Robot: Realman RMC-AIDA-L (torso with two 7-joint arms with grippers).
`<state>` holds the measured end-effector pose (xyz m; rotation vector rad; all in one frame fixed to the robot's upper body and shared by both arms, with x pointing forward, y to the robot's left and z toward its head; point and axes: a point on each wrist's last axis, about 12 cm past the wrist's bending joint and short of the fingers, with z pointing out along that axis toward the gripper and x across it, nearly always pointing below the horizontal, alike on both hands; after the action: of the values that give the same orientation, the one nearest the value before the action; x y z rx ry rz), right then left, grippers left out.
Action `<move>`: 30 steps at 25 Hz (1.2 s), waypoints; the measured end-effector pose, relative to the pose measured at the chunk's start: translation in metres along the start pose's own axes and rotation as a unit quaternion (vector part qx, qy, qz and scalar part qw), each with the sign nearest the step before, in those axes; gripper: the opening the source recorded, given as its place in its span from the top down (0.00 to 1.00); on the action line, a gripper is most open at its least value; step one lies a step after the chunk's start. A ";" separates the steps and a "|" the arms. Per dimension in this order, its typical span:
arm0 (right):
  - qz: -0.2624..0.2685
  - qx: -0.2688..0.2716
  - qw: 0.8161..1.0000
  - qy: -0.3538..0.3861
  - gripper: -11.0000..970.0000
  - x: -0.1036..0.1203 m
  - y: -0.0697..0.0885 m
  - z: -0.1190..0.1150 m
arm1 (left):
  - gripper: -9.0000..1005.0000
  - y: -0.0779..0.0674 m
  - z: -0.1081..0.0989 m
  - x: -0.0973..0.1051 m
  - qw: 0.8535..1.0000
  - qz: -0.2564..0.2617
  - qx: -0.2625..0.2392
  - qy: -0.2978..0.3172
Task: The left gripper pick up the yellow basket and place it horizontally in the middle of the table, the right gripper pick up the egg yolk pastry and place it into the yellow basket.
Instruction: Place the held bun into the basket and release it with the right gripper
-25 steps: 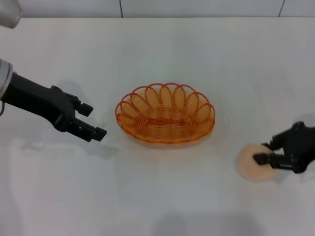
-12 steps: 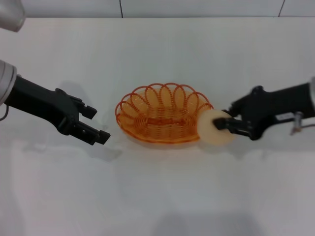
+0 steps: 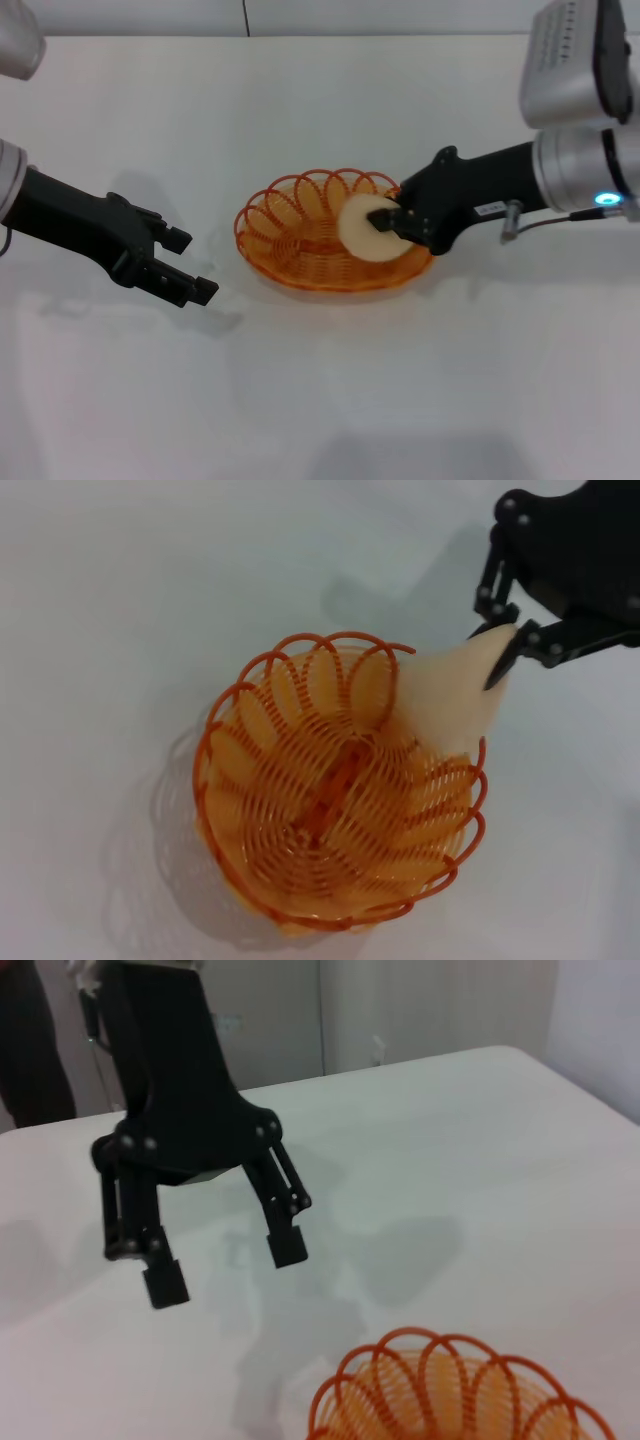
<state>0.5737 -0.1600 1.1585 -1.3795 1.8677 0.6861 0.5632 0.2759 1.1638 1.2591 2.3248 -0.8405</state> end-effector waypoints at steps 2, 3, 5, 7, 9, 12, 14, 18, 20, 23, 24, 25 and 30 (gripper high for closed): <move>-0.005 0.005 1.000 -0.003 0.92 -0.004 -0.001 0.007 | 0.12 0.000 0.000 0.000 1.000 -0.001 0.000 0.000; -0.008 0.007 1.000 -0.002 0.92 -0.006 -0.002 0.011 | 0.12 0.000 0.000 0.001 1.000 -0.001 0.000 0.000; -0.010 0.008 1.000 0.000 0.93 -0.009 -0.003 0.016 | 0.12 0.000 0.000 0.001 1.000 -0.002 0.000 0.000; -0.010 0.007 1.000 0.003 0.93 -0.009 -0.004 0.020 | 0.12 0.000 0.000 0.001 1.000 -0.002 0.000 0.000; -0.009 0.005 1.000 0.005 0.94 -0.009 -0.004 0.023 | 0.12 0.000 0.000 0.002 1.000 -0.001 0.000 0.000; -0.009 0.001 1.000 0.008 0.92 -0.009 -0.003 0.025 | 0.12 0.000 0.000 0.002 1.000 -0.002 -0.001 -0.001; -0.009 -0.001 1.000 0.008 0.90 -0.009 -0.003 0.025 | 0.12 0.000 0.000 0.003 1.000 -0.003 -0.002 -0.001; -0.014 -0.003 1.000 0.008 0.83 -0.010 -0.002 0.025 | 0.12 0.000 0.000 0.004 1.000 -0.004 -0.002 -0.001; -0.017 -0.003 1.000 0.008 0.80 -0.010 -0.001 0.026 | 0.12 0.000 0.000 0.004 1.000 -0.004 -0.003 -0.001; -0.019 -0.004 1.000 0.007 0.74 -0.011 -0.001 0.025 | 0.12 0.000 0.000 0.004 1.000 -0.004 -0.003 -0.002; -0.021 -0.003 1.000 0.007 0.72 -0.011 -0.001 0.024 | 0.12 0.000 0.000 0.004 1.000 -0.004 -0.003 -0.002; -0.021 -0.003 1.000 0.006 0.70 -0.011 -0.001 0.024 | 0.12 0.000 0.000 0.004 1.000 -0.004 -0.003 -0.002; -0.022 0.009 1.000 -0.006 0.52 -0.009 0.001 0.013 | 0.12 0.000 0.000 0.004 1.000 0.000 -0.003 -0.004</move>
<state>0.5771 -0.1446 1.1579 -1.3965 1.8246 0.6525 0.5613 0.2785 1.1615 1.2513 2.3192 -0.8374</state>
